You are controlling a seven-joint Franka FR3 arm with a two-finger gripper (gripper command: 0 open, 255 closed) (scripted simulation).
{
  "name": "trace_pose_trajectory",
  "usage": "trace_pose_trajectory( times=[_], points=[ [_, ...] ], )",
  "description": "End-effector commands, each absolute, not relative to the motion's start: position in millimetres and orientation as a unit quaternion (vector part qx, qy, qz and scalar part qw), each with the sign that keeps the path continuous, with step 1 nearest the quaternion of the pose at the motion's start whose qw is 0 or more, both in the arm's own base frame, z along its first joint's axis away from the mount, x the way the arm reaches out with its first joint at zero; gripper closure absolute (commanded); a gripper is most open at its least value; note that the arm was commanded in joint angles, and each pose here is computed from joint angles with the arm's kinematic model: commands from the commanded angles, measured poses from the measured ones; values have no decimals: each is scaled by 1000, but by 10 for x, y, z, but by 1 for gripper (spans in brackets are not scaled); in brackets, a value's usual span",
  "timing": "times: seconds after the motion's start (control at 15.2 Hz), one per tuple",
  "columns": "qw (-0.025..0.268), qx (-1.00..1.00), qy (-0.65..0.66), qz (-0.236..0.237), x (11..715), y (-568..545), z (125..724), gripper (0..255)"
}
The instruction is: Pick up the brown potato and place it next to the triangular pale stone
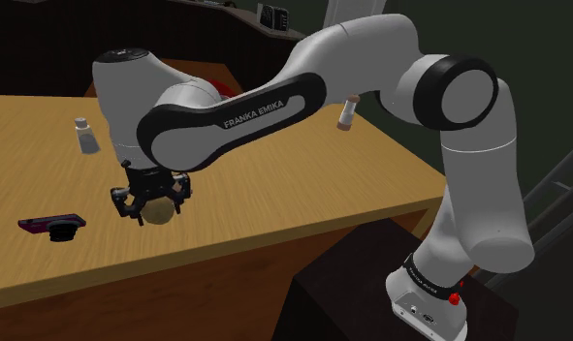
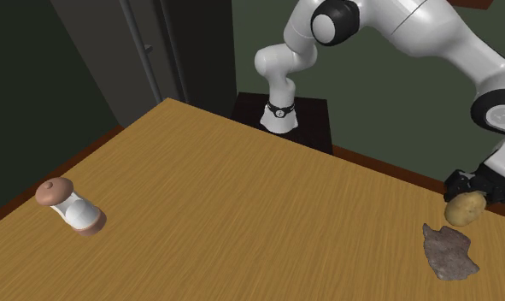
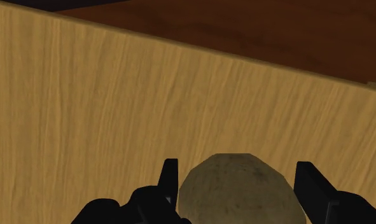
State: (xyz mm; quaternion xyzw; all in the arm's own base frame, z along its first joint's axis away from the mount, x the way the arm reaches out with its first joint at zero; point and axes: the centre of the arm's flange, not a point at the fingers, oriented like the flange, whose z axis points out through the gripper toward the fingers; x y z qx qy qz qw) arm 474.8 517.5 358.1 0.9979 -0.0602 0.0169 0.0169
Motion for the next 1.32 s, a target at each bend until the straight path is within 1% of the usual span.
trace_pose_trajectory(
  times=[0.0, 0.13, 0.59, 0.66, 0.99, 1.25],
  points=[
    [17, 998, -60, 17, 4745, 5177, 3478, 255],
    [17, 998, -60, 17, 4745, 5177, 3371, 255],
    [17, 998, -60, 17, 4745, 5177, 3371, 255],
    [17, 998, -60, 17, 4746, 5190, 3375, 0],
    [17, 998, -60, 17, 4745, 5177, 3371, 0],
    [17, 998, -60, 17, 4729, 5195, 3871, 0]
  ],
)
